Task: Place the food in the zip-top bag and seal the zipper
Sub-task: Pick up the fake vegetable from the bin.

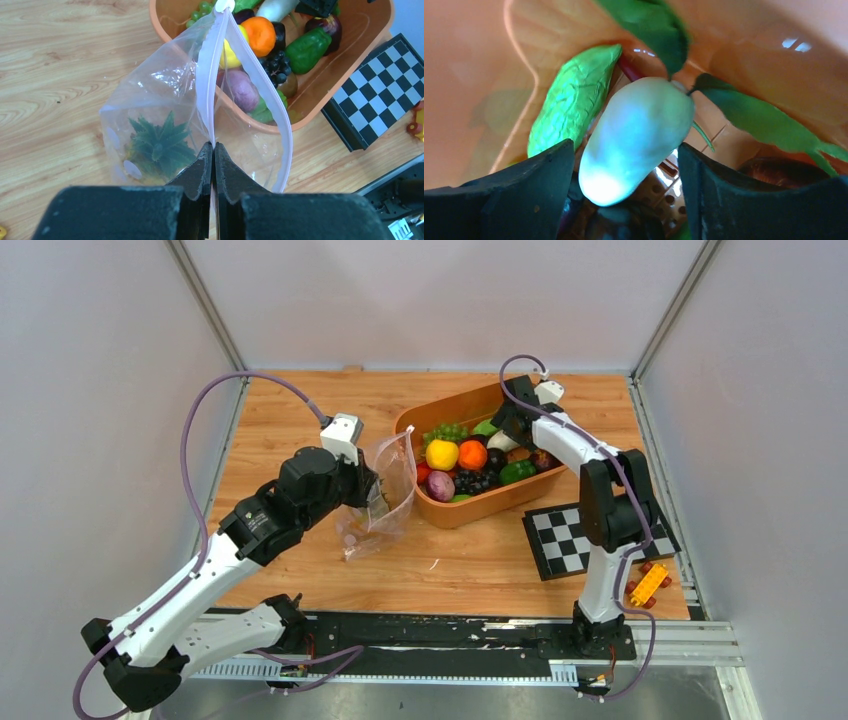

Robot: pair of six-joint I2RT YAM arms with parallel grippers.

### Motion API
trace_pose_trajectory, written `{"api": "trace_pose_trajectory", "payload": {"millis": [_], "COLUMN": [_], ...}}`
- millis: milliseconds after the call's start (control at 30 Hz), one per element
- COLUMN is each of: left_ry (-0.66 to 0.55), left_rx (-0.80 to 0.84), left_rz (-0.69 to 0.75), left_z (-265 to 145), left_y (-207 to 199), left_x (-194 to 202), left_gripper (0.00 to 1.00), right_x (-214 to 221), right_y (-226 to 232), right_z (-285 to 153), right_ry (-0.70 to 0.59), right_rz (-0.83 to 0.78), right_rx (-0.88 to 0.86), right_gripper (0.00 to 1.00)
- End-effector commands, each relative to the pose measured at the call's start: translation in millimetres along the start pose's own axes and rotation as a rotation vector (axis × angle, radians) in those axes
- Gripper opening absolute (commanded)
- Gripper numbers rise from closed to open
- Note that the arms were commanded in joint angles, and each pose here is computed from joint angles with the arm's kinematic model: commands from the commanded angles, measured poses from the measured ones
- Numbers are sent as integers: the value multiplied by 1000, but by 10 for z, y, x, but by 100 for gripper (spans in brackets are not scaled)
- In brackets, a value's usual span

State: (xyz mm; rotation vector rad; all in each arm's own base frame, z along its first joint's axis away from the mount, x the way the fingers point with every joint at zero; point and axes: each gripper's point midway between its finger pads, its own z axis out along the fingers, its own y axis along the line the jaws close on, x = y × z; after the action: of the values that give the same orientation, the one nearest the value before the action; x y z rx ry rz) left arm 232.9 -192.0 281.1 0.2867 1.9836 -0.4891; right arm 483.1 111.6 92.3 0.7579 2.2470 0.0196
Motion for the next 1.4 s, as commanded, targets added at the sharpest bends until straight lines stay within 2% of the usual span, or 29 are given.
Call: {"api": "trace_pose_trajectory", "payload": {"millis": [0, 67, 100, 167, 233, 567, 833, 1100, 1267, 1367], "left_ry": [-37, -37, -36, -36, -35, -30, -27, -30, -26, -27], "left_rx": [23, 22, 23, 22, 24, 27, 37, 36, 45, 50], "left_rz": [-13, -15, -16, -17, -18, -32, -30, -30, -30, -38], "left_z": [-24, -19, -20, -23, -27, -19, -25, -30, -34, -31], "left_y": [-47, -46, -47, -47, -49, -61, -78, -78, -97, -112], "left_x": [-105, -99, -99, -97, -99, -82, -85, -97, -100, -111], "left_gripper": [7, 7, 7, 7, 7, 7, 7, 7, 7, 7], "right_x": [-228, -253, -287, -346, -441, -628, -665, -656, -588, -534], "right_y": [27, 79, 117, 186, 277, 485, 679, 646, 671, 741], "right_z": [-20, -51, -98, -207, -345, -986, -1592, -2146, -2729, -3154], "right_ry": [-95, -100, -108, -122, -151, -208, -256, -292, -303, -350], "right_rz": [146, 136, 130, 117, 94, -21, -87, -127, -130, -191], "right_rx": [-7, -51, -76, -136, -215, -469, -739, -899, -1102, -1231], "right_gripper": [69, 51, 46, 36, 31, 26, 25, 25, 26, 27]}}
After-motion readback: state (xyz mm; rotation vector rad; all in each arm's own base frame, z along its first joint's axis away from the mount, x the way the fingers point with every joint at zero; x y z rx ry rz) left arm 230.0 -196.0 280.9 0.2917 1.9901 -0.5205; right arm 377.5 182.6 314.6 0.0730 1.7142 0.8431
